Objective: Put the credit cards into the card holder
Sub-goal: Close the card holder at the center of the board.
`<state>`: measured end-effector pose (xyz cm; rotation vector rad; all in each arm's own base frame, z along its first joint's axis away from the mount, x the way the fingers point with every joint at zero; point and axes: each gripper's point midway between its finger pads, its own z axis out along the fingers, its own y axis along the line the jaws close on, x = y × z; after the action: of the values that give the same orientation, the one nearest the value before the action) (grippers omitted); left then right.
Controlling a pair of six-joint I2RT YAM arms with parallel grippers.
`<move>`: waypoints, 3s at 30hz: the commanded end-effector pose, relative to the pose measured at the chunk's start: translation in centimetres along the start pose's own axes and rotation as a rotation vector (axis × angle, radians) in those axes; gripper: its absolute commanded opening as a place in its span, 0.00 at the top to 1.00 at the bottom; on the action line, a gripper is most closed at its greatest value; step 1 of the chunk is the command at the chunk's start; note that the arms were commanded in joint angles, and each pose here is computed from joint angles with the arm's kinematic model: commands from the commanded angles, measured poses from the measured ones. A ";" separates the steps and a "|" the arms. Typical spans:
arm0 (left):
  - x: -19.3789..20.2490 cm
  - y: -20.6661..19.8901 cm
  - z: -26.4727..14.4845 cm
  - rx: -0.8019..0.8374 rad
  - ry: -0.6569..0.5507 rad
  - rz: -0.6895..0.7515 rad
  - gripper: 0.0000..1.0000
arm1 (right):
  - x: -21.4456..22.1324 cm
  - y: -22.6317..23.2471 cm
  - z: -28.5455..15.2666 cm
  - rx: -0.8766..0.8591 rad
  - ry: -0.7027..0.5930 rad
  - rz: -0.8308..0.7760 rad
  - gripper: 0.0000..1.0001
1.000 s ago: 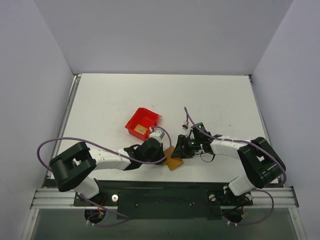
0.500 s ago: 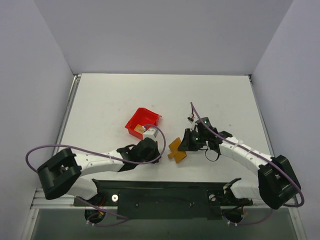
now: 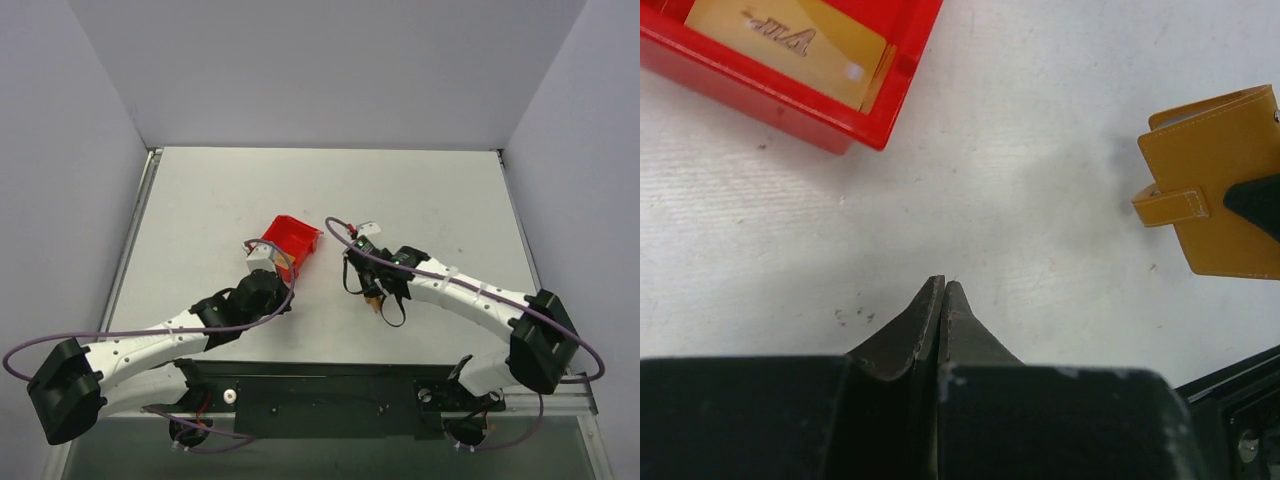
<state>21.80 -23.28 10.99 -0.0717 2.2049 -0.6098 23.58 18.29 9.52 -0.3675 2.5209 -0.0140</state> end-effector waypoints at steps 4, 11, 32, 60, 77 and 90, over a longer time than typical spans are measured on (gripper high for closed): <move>1.2 1.4 -0.2 -0.024 0.029 -0.008 0.97 | 2.6 -0.3 1.5 0.227 0.065 -0.211 1.00; 1.7 1.8 -0.1 -0.033 0.040 -0.010 0.98 | 3.9 4.4 2.3 0.213 0.059 -0.342 1.00; 2.6 4.2 -0.1 -0.097 0.045 -0.045 0.98 | 3.8 14.3 -1.1 -0.407 0.025 -0.200 0.56; 5.1 -10.1 6.8 0.367 0.176 0.103 0.86 | 2.8 0.3 2.2 -0.371 0.067 0.374 0.66; 10.1 -7.0 5.9 0.320 0.315 0.099 0.88 | 3.3 1.0 2.8 -0.409 0.099 0.381 0.67; 12.3 -4.8 6.3 0.246 0.375 0.097 0.90 | 3.1 3.3 3.0 -0.538 0.134 0.383 0.67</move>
<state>18.46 -34.10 3.29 0.2923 2.3755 -0.9544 22.13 19.86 4.85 -0.0736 2.6660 0.7206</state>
